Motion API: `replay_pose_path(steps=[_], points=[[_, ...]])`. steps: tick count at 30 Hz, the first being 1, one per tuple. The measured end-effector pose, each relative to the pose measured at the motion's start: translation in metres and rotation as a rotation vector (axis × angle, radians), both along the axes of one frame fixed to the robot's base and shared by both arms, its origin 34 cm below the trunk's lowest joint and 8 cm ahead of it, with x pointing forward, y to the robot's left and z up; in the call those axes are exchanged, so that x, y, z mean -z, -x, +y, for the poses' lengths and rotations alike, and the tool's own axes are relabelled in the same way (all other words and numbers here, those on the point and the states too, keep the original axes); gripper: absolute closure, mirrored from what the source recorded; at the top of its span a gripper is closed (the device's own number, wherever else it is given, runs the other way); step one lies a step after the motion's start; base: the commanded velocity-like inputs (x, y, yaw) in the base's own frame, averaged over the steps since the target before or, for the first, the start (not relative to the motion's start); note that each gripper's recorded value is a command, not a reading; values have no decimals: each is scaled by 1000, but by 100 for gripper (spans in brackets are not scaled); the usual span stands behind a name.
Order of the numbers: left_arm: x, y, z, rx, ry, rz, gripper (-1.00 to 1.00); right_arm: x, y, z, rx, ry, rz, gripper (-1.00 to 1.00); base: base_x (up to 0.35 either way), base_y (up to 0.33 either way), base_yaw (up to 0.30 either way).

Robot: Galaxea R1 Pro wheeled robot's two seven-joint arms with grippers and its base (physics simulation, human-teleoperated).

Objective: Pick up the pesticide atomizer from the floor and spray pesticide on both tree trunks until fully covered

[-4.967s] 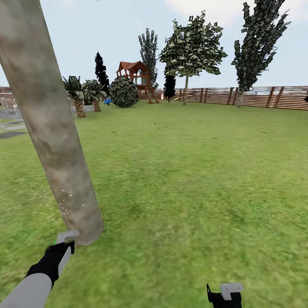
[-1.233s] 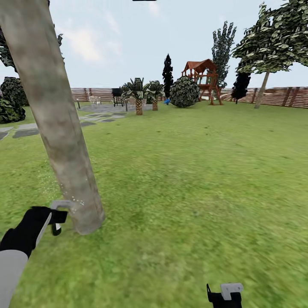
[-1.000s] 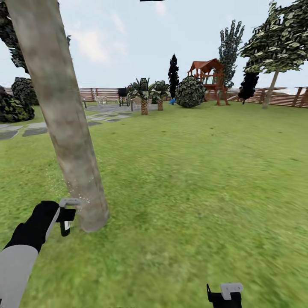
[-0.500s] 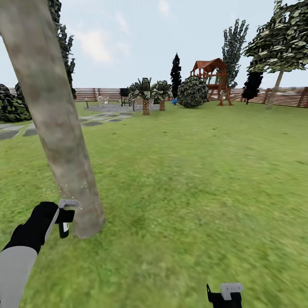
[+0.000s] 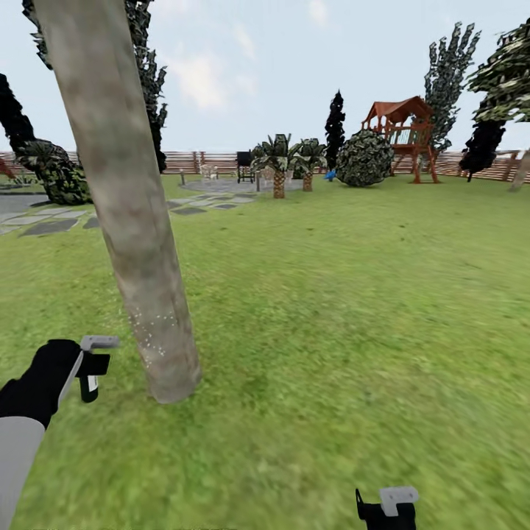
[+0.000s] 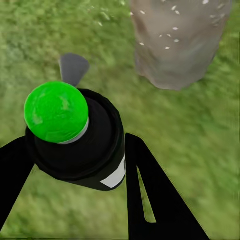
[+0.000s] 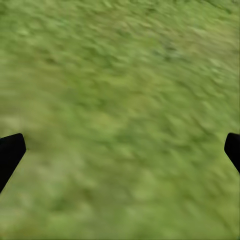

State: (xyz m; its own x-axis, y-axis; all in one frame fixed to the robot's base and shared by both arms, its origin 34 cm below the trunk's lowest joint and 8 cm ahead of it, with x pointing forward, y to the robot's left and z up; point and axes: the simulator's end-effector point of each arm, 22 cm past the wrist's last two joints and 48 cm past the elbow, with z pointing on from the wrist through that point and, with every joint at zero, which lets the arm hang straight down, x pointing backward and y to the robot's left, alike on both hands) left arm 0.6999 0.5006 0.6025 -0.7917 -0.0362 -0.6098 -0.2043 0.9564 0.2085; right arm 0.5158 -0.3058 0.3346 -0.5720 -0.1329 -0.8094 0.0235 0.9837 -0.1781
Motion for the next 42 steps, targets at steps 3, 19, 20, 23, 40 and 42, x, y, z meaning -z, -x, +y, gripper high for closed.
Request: replay_pose_path(steps=[3,19,20,23,40,42], points=[[3,2,2,1,-5,3,100,0,0,0,0,0,0,-100,0,-92,22],[14,8,1,-1,-3,23,100,0,0,0,0,0,0,-100,0,-268,73],[14,8,0,0,-3,23,100,0,0,0,0,0,0,-100,0,-274,272],[17,6,-7,6,5,25,100,0,0,0,-1,0,0,-100,29,-274,191],[48,19,-15,4,33,92,100,0,0,0,0,0,0,-100,129,-274,5],[50,19,-15,5,33,91,100,0,0,0,0,0,0,-100,138,-273,78]])
